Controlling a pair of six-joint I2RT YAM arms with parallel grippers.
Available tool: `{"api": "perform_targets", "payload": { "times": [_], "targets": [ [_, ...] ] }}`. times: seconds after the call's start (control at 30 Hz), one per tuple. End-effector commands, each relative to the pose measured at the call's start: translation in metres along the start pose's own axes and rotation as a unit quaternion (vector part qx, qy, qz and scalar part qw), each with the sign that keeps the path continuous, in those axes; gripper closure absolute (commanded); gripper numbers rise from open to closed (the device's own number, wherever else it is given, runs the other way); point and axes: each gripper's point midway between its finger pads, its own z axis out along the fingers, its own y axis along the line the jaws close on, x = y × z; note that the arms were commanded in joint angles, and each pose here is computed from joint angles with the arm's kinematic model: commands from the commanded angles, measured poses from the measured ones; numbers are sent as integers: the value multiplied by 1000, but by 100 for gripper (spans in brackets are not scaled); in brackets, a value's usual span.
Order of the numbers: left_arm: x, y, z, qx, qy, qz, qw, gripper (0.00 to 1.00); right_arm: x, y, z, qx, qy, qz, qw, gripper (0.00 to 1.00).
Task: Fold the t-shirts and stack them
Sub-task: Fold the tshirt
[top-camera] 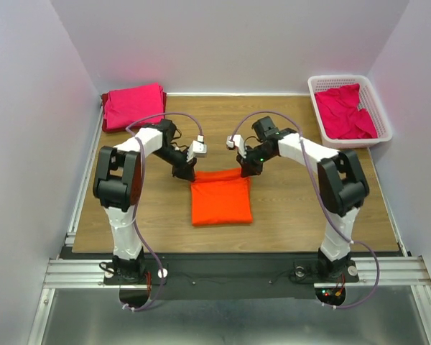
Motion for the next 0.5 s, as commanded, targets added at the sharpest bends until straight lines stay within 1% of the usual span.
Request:
{"api": "perform_targets", "payload": {
  "times": [0.0, 0.03, 0.07, 0.1, 0.17, 0.23, 0.27, 0.37, 0.4, 0.47],
  "targets": [
    [6, 34, -1, -27, -8, -32, 999, 73, 15, -35, 17, 32, 19, 4, 999, 83],
    [5, 37, -4, -30, -13, -37, 999, 67, 15, -39, 19, 36, 20, 10, 999, 81],
    [0, 42, -11, -41, -18, -34, 998, 61, 9, -47, 15, 47, 14, 18, 999, 76],
    [-2, 44, -16, -47, -22, -34, 998, 59, 5, -50, 10, 53, 9, 22, 998, 71],
    [-13, 48, -35, -72, -29, -21, 997, 57, -9, -56, -7, 71, -10, 28, 997, 61],
    [-24, 46, -44, -83, -36, -9, 996, 55, -22, -56, -17, 74, -29, 30, 996, 54],
    [-34, 43, -50, -90, -43, 5, 995, 46, -37, -56, -25, 73, -50, 29, 996, 51],
    [-52, 43, -52, -104, -49, 34, 993, 46, -57, -57, -28, 57, -81, 39, 994, 52],
    [-61, 38, -45, -100, -49, 43, 993, 45, -66, -53, -26, 39, -97, 53, 993, 55],
    [-69, 40, -38, -101, -48, 58, 992, 45, -76, -61, -18, 23, -112, 67, 991, 57]
  ]
}}
